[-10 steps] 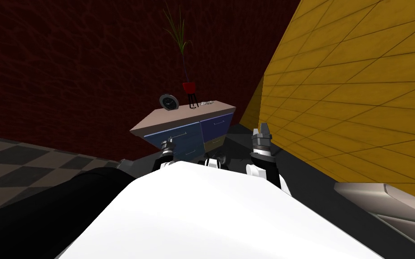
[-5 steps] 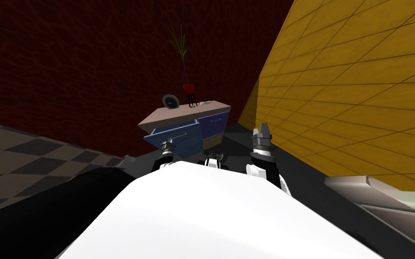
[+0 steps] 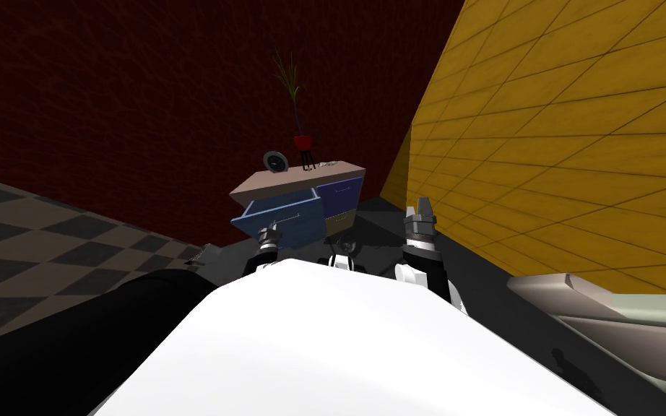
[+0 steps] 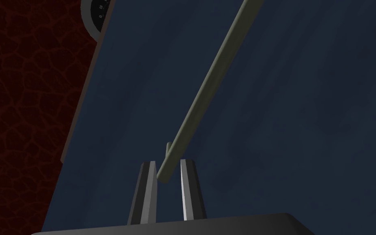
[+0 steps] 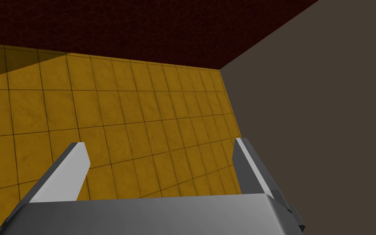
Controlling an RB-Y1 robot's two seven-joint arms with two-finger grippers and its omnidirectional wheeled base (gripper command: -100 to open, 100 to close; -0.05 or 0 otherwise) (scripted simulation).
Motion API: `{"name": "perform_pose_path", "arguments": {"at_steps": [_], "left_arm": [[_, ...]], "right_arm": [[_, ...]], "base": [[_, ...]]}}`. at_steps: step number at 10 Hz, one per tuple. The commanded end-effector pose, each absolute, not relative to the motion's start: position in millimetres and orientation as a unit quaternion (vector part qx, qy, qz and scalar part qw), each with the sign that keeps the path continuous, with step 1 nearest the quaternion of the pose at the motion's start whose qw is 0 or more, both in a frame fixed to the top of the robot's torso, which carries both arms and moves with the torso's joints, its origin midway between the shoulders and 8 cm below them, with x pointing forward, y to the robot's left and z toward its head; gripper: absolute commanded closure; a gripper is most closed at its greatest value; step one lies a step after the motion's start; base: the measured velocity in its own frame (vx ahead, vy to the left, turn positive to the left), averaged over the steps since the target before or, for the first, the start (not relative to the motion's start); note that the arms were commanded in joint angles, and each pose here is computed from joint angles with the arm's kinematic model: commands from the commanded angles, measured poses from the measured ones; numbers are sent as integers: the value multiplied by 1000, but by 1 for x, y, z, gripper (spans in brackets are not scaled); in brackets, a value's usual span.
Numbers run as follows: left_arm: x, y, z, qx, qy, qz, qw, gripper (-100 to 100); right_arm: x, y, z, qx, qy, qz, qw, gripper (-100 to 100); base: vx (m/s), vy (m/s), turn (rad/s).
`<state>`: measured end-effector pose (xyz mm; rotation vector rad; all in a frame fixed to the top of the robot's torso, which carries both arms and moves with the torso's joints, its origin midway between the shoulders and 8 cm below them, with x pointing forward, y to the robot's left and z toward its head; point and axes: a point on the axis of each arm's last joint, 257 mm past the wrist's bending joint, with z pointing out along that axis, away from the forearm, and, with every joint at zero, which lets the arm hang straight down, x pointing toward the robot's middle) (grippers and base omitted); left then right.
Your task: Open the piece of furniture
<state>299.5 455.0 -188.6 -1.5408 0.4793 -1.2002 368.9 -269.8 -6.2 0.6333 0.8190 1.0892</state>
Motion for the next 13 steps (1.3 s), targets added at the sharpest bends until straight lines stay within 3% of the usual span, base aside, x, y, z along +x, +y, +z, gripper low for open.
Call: {"name": "perform_pose_path", "arguments": {"at_steps": [1,10,11,13], "left_arm": [[292,456,-179,-648,200,-504,536,-100],[266,455,-147,-655,202,-499,530,-100],[265,455,-148,-657,202,-498,529,0],[265,455,-152,-660,203,-495,527,0]], "right_arm": [[369,-270,-6,288,372,495,731,0],[369,-270,-6,288,372,495,731,0],[369,-270,-6,288,372,495,731,0],[369,-270,-6,288,372,495,731,0]], "base": [[29,4,2],[35,4,0],[0,0,0],[0,0,0]]}}
